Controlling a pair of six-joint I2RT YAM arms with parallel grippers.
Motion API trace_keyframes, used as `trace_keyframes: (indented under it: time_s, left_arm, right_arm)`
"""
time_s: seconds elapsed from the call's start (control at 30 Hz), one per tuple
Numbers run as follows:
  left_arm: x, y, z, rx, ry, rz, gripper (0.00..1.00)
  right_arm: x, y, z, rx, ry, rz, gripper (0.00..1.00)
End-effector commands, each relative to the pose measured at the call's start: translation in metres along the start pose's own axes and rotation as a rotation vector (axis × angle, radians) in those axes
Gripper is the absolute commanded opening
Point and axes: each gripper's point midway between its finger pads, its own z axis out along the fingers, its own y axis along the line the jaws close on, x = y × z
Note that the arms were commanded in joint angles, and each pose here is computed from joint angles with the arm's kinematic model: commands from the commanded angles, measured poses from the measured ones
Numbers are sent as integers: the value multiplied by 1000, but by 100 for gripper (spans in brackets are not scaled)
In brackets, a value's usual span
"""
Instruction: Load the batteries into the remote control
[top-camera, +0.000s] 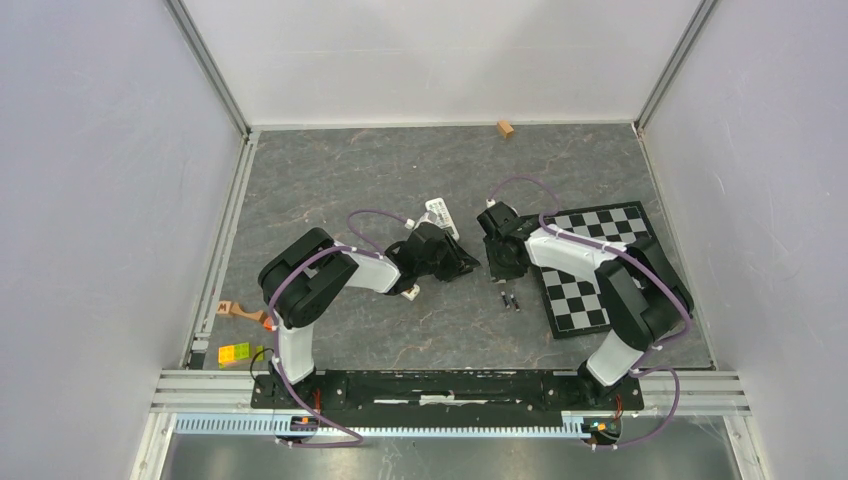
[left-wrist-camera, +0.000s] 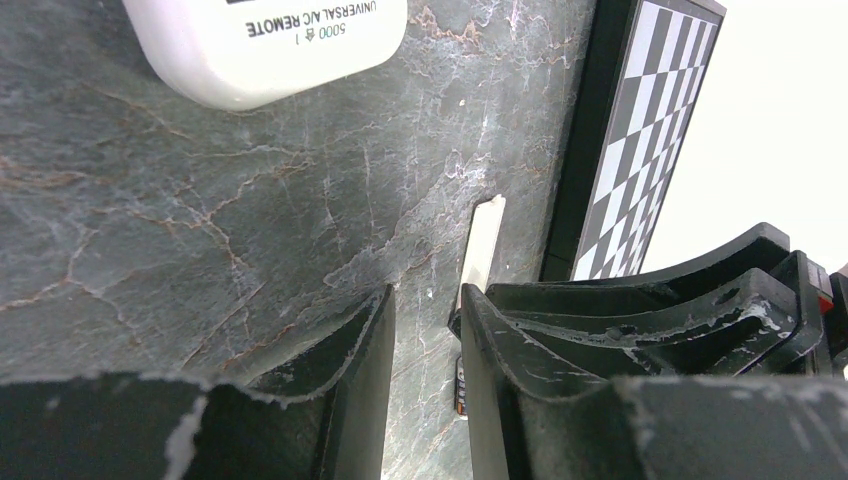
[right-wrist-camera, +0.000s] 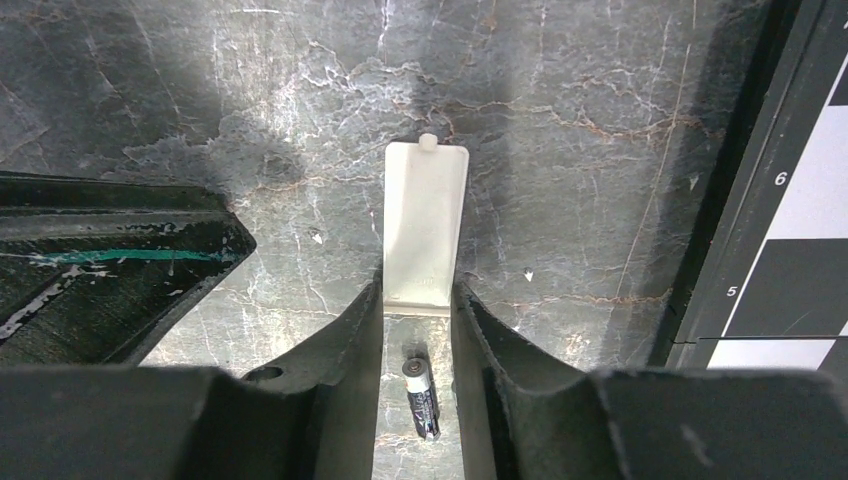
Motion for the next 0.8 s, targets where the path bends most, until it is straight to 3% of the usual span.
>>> trace_keyframes:
  time_s: [0.0,0.17,0.37,0.77]
  left_arm:
    - [2,25,1,-83,-5,45,38]
    - [7,20,4,-51,25,50,39]
    - [18,10,11,7,84,49,41]
    - [21,5,12,25,92,61,41]
  right_arm:
    - [49,-27,8,107,161,-40,33]
    - [43,-24,5,90,136,-43,29]
    - [20,-14,-8,43,69,-42,29]
    - [-10,-4,-29,-9,-17,-42,30]
